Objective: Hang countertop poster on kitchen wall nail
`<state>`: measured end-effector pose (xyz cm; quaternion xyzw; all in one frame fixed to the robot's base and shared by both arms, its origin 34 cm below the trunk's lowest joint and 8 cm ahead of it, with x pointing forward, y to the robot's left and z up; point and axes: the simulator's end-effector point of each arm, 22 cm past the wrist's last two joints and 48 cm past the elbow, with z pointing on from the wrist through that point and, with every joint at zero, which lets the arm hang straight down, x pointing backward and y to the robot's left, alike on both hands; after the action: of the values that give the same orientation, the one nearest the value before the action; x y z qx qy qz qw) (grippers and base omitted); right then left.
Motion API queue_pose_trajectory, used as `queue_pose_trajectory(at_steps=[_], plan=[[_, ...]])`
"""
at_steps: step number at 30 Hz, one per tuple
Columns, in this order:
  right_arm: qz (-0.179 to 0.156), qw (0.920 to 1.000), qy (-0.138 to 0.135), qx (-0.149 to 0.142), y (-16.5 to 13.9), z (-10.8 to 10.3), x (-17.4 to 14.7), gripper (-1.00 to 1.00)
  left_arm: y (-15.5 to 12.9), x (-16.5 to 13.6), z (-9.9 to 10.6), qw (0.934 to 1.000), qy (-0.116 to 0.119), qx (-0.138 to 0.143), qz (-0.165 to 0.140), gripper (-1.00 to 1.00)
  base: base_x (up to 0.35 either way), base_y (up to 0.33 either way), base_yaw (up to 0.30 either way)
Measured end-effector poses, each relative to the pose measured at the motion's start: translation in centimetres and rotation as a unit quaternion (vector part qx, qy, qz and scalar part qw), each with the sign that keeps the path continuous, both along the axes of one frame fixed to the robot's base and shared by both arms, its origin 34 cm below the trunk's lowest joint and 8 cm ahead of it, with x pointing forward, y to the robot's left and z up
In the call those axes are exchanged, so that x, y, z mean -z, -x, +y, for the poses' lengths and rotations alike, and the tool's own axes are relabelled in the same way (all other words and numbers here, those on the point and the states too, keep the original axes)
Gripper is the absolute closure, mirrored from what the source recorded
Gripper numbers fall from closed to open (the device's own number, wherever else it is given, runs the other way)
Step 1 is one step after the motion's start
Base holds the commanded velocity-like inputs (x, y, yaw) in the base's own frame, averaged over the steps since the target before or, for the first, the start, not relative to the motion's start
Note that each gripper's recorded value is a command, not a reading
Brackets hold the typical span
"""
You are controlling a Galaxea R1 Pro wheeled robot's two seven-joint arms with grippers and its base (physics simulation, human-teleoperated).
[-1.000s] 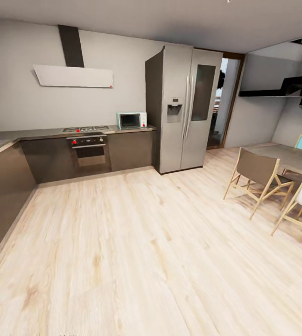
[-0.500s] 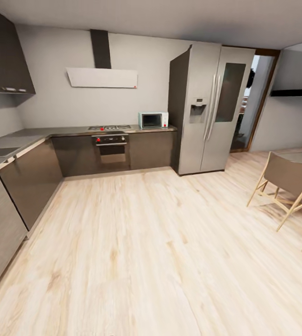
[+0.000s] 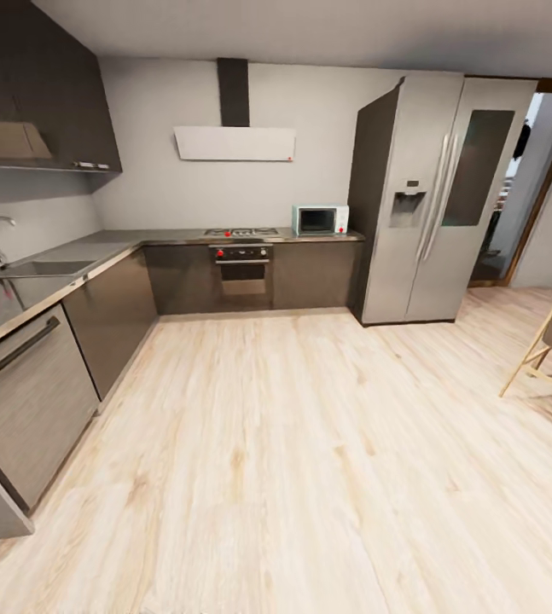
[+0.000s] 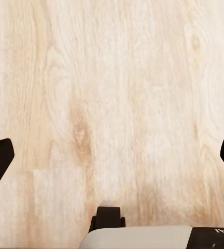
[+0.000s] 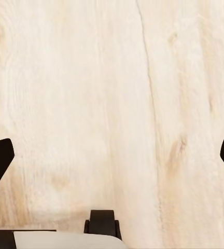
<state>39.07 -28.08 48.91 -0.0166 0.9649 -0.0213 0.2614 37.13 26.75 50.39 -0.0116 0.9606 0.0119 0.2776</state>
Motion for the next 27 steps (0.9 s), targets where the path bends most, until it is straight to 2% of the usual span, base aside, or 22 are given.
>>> queue_pose_trajectory(at_steps=[27], plan=[[0.000, 1.0000, 0.000, 0.000, 0.00, 0.00, 0.00, -1.00, 0.02, 0.01, -0.04, 1.0000, 0.000, 0.001, 0.000, -1.00, 0.003, -0.001, 0.290]])
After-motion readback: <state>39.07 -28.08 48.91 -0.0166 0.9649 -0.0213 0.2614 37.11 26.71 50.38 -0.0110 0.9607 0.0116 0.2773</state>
